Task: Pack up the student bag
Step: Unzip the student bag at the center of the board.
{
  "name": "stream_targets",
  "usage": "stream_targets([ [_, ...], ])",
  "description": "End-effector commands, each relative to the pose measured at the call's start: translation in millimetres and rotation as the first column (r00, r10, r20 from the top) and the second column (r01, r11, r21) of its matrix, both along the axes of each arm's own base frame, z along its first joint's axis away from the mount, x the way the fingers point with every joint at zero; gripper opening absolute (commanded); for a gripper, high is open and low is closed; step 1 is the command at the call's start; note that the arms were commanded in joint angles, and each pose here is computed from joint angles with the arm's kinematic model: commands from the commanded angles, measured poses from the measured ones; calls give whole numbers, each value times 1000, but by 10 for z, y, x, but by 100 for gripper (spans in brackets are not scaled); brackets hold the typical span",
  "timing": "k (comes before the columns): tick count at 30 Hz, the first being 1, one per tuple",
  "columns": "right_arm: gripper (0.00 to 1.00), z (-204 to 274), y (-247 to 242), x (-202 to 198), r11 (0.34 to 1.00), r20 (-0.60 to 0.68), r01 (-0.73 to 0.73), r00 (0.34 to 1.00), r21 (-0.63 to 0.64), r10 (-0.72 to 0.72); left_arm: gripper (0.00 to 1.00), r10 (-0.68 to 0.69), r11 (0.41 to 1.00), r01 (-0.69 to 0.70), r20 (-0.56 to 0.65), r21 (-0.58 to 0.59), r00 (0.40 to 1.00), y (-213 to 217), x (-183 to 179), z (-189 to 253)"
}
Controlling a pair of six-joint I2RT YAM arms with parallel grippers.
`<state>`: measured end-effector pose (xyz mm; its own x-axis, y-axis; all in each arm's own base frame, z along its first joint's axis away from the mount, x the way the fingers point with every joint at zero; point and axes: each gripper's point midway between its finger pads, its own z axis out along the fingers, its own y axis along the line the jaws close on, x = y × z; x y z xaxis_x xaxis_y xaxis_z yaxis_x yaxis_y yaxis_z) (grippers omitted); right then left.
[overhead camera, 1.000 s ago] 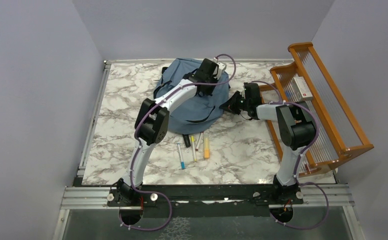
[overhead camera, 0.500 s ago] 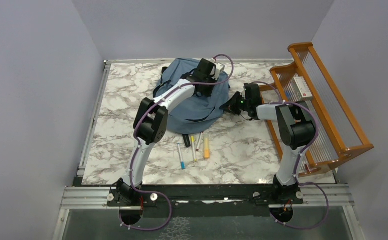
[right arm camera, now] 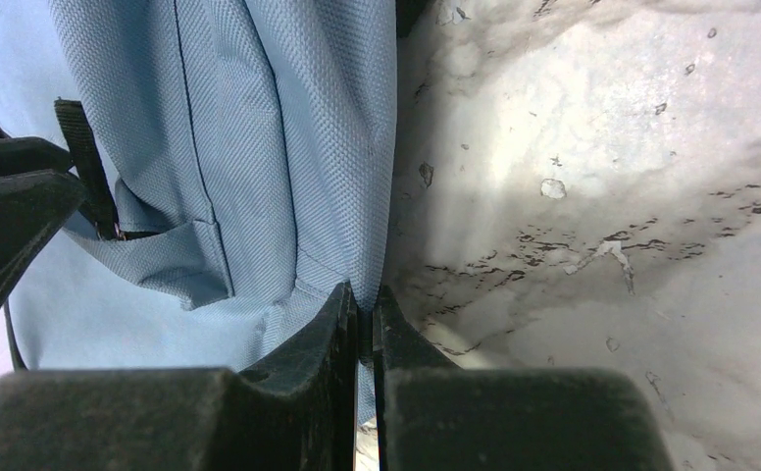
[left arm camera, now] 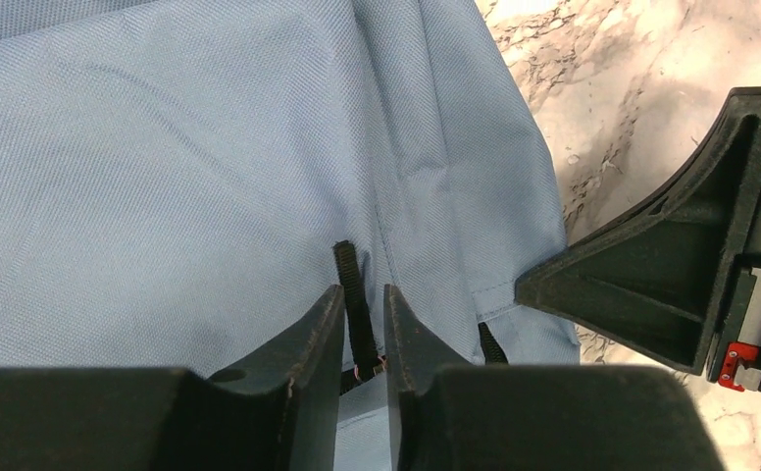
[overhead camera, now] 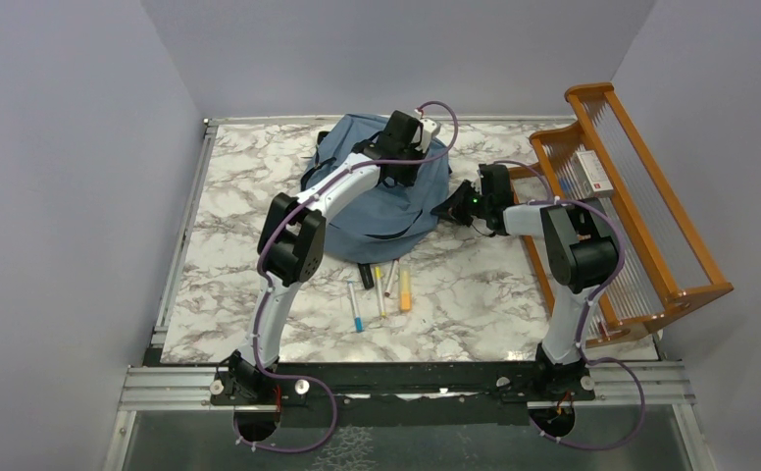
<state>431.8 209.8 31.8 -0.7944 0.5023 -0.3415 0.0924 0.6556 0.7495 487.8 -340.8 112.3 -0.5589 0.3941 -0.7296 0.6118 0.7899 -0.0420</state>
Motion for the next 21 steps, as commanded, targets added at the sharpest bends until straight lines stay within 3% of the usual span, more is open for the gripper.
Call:
stream_targets([
  [1,11,-149,-11,-85,1000,-34,-30,999,-1,30,19,-3,999,4,35,-34,999,7,-1,264],
  [4,11,-149,-7,-85,999,-35,-32,999,1,32,19,-3,999,4,29,-32,1000,9,2,229],
  [11,11,-159,-3,-88,999,-37,-35,999,2,35,34,5,1000,-5,23,-24,1000,6,36,157],
  [21,11,-144,5,-83,999,-35,-38,999,6,39,36,17,1000,-17,23,4,1000,26,88,59],
])
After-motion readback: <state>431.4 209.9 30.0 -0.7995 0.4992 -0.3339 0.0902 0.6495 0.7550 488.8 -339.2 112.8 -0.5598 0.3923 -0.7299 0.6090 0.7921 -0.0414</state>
